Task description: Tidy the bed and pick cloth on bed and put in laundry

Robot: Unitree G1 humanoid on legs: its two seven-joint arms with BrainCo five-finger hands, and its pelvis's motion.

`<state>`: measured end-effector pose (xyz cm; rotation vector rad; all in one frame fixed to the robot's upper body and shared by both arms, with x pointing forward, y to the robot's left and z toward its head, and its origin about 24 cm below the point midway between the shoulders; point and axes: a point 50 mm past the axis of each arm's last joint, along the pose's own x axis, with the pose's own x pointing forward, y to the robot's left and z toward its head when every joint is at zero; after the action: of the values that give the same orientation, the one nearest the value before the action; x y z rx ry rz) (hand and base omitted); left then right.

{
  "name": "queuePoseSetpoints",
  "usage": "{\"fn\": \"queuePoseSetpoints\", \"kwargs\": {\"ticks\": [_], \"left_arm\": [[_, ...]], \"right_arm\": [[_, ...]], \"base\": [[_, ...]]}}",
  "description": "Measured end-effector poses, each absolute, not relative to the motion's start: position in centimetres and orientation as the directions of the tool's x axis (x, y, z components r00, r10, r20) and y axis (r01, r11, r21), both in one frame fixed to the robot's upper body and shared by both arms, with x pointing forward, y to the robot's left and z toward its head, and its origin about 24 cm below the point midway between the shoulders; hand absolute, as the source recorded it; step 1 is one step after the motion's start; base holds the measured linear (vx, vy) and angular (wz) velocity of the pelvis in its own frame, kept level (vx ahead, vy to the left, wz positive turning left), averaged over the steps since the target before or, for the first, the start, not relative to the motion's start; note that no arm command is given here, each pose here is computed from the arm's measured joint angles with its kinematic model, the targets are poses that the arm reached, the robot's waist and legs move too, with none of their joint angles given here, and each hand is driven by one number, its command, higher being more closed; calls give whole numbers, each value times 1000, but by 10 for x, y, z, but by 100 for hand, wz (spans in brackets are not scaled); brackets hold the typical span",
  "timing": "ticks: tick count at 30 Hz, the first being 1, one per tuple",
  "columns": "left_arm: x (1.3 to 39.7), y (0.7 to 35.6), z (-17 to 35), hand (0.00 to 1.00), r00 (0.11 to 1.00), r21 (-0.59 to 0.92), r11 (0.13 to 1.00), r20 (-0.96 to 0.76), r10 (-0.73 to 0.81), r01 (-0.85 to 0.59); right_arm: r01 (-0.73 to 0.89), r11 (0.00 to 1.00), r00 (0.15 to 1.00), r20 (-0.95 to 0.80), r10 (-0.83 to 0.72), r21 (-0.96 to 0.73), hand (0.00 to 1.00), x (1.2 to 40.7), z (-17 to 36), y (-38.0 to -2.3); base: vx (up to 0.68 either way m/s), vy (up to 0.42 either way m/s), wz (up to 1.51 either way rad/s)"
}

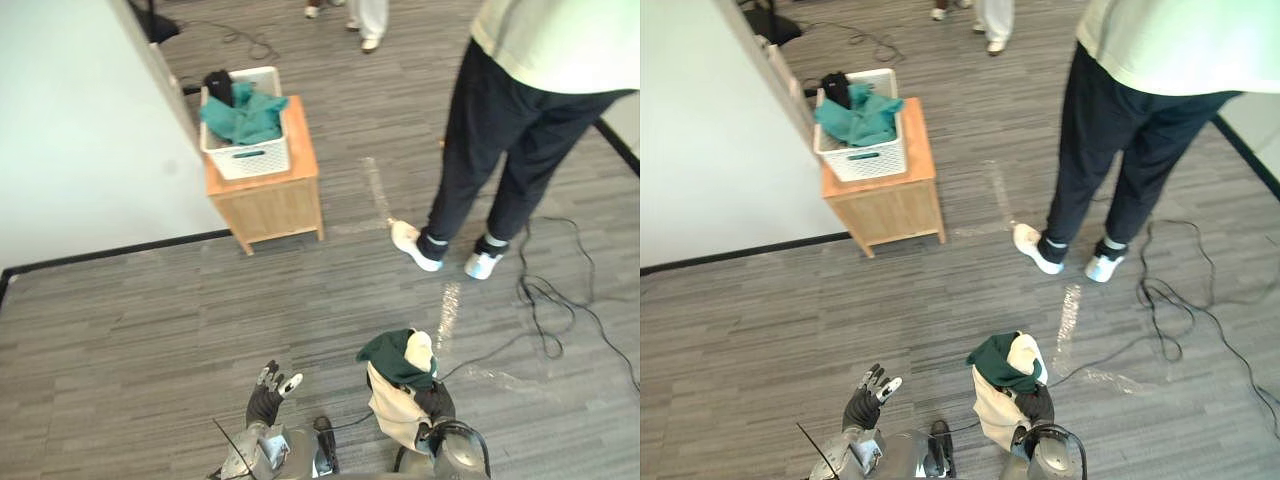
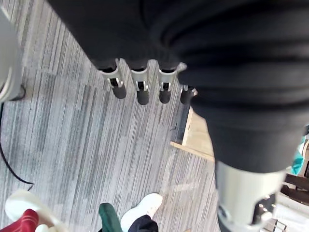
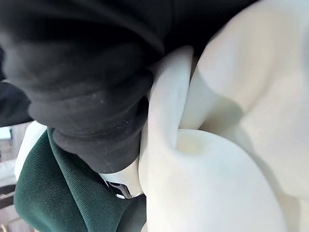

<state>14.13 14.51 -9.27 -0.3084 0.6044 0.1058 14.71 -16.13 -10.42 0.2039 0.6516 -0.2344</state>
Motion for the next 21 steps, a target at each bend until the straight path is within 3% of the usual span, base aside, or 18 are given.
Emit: {"fn": "queuePoseSetpoints", "kwargs": {"ticks": [6, 11, 13, 14, 21], "left_arm": [[125, 161, -107, 0, 761, -172, 968, -648, 29, -184], [143, 157, -107, 0, 774, -152, 977, -633, 21, -152], [142, 156, -108, 0, 770, -142, 980, -638, 17, -140], [131, 142, -118, 0, 735, -158, 981, -678, -25, -112], [132, 142, -117, 0, 737, -148, 984, -675, -24, -103]], "right_arm": [[284, 947, 758, -639, -128, 148, 100, 151, -109, -150], [293, 946, 746, -652, -134, 141, 100, 147, -112, -152], [296, 945, 740, -660, -133, 141, 100, 145, -114, -151], [290, 951, 698, -704, -136, 105, 100, 131, -123, -157], [282, 955, 700, -701, -137, 96, 100, 131, -123, -158]], "base": [[71, 67, 38], [29, -15, 73], [7, -61, 33], [2, -16, 3], [0, 0, -2]]}}
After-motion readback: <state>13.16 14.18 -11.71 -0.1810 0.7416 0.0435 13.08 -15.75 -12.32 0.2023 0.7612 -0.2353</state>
